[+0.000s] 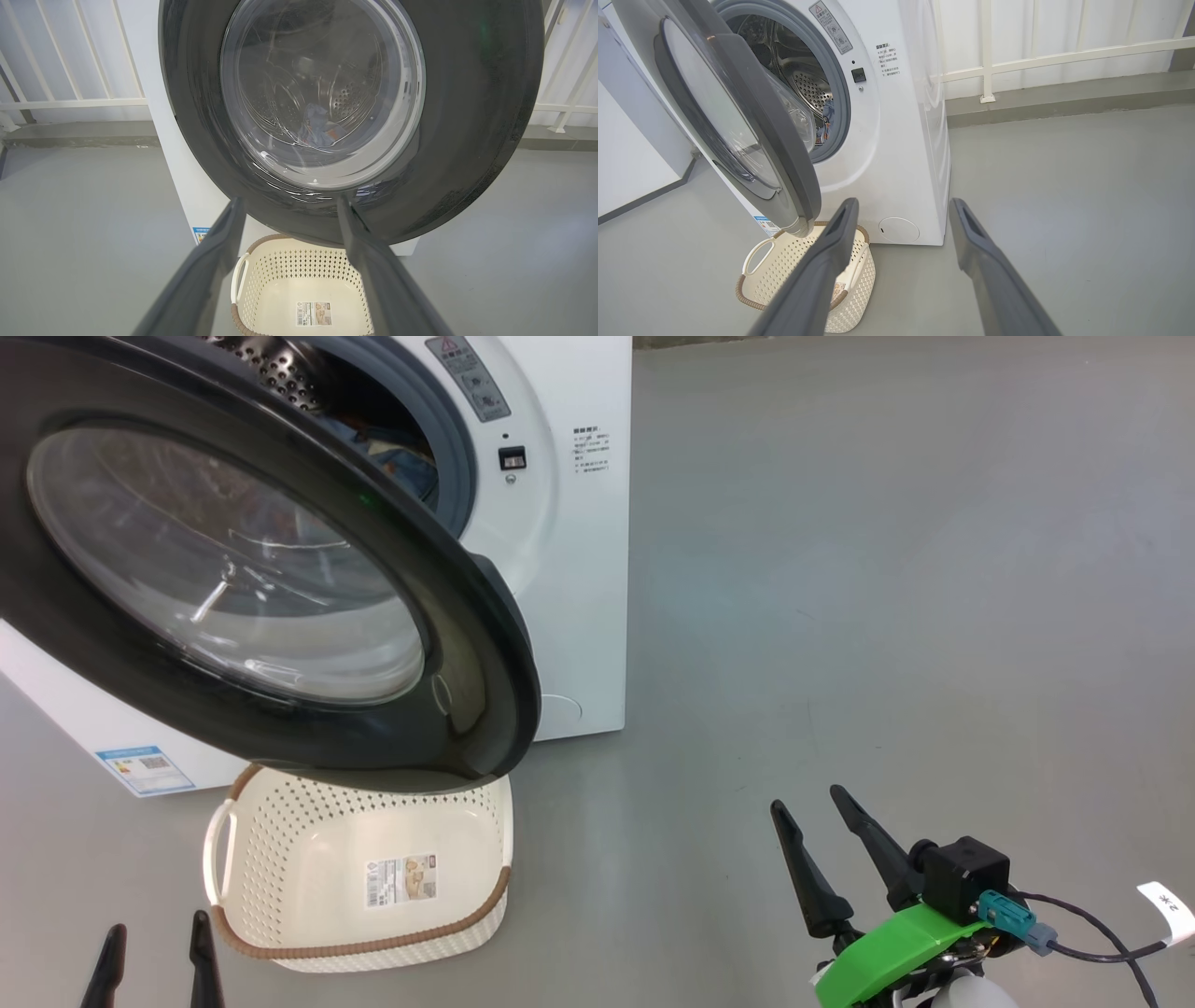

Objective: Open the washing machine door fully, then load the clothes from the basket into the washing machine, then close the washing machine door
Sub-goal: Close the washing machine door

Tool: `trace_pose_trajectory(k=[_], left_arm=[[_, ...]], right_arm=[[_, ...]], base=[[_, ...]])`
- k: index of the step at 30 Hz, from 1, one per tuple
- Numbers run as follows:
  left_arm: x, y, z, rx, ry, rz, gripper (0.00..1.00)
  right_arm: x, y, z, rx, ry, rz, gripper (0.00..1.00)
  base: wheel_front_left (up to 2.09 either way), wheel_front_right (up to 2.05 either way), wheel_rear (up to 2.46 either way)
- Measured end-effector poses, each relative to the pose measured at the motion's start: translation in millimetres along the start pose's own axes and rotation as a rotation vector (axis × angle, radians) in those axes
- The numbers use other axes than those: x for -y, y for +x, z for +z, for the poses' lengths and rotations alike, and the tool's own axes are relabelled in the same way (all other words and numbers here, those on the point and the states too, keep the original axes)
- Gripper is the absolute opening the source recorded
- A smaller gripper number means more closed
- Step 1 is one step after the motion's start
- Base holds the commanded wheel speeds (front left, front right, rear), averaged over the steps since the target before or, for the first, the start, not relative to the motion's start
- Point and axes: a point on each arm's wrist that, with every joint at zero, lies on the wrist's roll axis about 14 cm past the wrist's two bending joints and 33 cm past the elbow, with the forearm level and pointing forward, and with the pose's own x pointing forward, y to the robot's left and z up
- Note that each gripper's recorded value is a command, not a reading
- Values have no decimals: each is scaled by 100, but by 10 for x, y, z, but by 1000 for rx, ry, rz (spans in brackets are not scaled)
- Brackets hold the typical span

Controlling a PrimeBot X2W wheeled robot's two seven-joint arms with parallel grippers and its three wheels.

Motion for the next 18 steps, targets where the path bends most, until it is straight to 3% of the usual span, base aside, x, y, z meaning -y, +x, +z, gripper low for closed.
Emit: trace_pose_trajectory(k=[13, 14, 16, 17, 18], left_arm=[[7, -2, -33, -8, -33, 14, 100], [6, -2, -38, -9, -34, 15, 100], [-6, -2, -43, -10, -39, 24, 100], [-4, -3, -45, -11, -40, 25, 100], [0, -3, -47, -12, -42, 25, 100]], right_arm=[[3, 6, -24, -7, 1, 0, 100], [5, 6, -33, -9, 1, -1, 91], [8, 5, -49, -14, 2, -2, 18], [7, 5, -57, -17, 2, -2, 0], [7, 5, -61, -18, 2, -2, 0]], base=[[0, 0, 0], [0, 0, 0], [0, 0, 0], [0, 0, 0], [0, 0, 0]])
